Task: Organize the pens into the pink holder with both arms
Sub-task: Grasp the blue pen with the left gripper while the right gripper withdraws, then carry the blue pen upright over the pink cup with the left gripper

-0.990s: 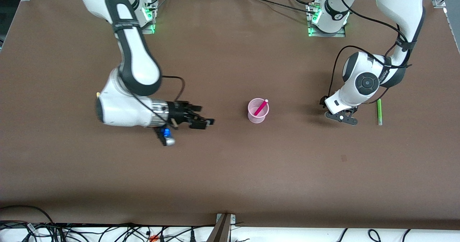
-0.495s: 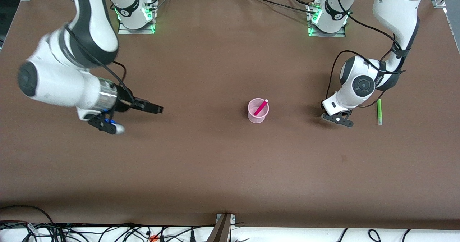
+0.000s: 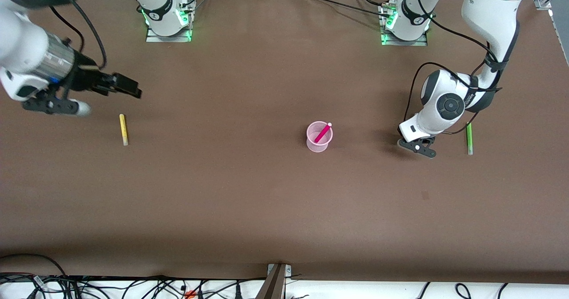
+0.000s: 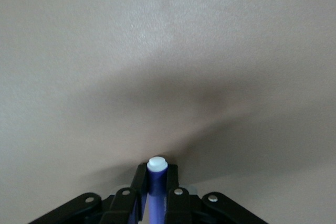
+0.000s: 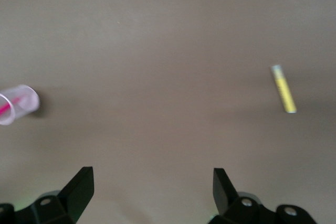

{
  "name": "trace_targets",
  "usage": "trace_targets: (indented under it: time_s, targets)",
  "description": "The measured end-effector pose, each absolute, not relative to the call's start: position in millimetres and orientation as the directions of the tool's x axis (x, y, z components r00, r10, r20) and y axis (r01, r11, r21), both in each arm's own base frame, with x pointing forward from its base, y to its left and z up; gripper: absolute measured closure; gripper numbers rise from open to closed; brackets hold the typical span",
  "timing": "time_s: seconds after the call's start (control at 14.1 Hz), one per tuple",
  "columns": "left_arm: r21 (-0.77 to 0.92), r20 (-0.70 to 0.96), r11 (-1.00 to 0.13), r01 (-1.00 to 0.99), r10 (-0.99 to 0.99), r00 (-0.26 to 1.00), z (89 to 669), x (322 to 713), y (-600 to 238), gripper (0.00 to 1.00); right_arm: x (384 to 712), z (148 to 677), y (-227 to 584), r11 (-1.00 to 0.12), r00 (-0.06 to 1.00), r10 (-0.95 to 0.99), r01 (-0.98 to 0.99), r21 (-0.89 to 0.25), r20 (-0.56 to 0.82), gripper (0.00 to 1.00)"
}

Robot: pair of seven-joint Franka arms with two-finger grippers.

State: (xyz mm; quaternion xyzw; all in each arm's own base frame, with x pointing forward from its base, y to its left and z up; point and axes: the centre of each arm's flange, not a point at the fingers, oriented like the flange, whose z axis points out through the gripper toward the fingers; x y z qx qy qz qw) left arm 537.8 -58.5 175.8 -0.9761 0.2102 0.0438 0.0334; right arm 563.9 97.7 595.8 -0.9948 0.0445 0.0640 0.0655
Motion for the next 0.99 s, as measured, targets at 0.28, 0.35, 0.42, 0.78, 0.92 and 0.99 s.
trace_targets:
  time_s: [0.28, 0.35, 0.42, 0.78, 0.92, 0.99]
  targets:
    - [-0.027, -0.201, -0.858, -0.512, -0.497, 0.844, 217.6, 567.3, -60.9, 0.81, 543.2, 624.9, 24.1, -0.995, 0.993, 0.026, 0.015, -0.094, -0.116, 0.00]
    - [-0.020, -0.221, -0.845, -0.534, -0.518, 0.827, 236.6, 577.3, -70.5, 0.81, 541.6, 626.1, 8.2, -0.996, 0.993, 0.033, 0.023, -0.090, -0.114, 0.00]
    - [-0.013, -0.232, -0.832, -0.554, -0.537, 0.812, 255.8, 585.6, -84.3, 0.81, 541.1, 625.7, -4.5, -0.996, 0.993, 0.035, 0.026, -0.080, -0.114, 0.00]
    - [0.197, -0.169, -0.679, -0.707, -0.734, 0.658, 337.7, 598.0, -172.3, 0.81, 539.6, 612.5, -5.3, -0.997, 0.990, 0.056, 0.049, -0.058, -0.127, 0.00]
    - [0.291, -0.068, -0.588, -0.755, -0.799, 0.597, 373.1, 605.0, -191.9, 0.81, 537.8, 606.4, -0.3, -0.997, 0.991, 0.066, 0.061, -0.045, -0.115, 0.00]
    - [0.339, -0.007, -0.563, -0.754, -0.803, 0.596, 386.9, 607.6, -200.5, 0.81, 537.5, 605.4, -0.1, -0.997, 0.992, 0.068, 0.064, -0.035, -0.110, 0.00]
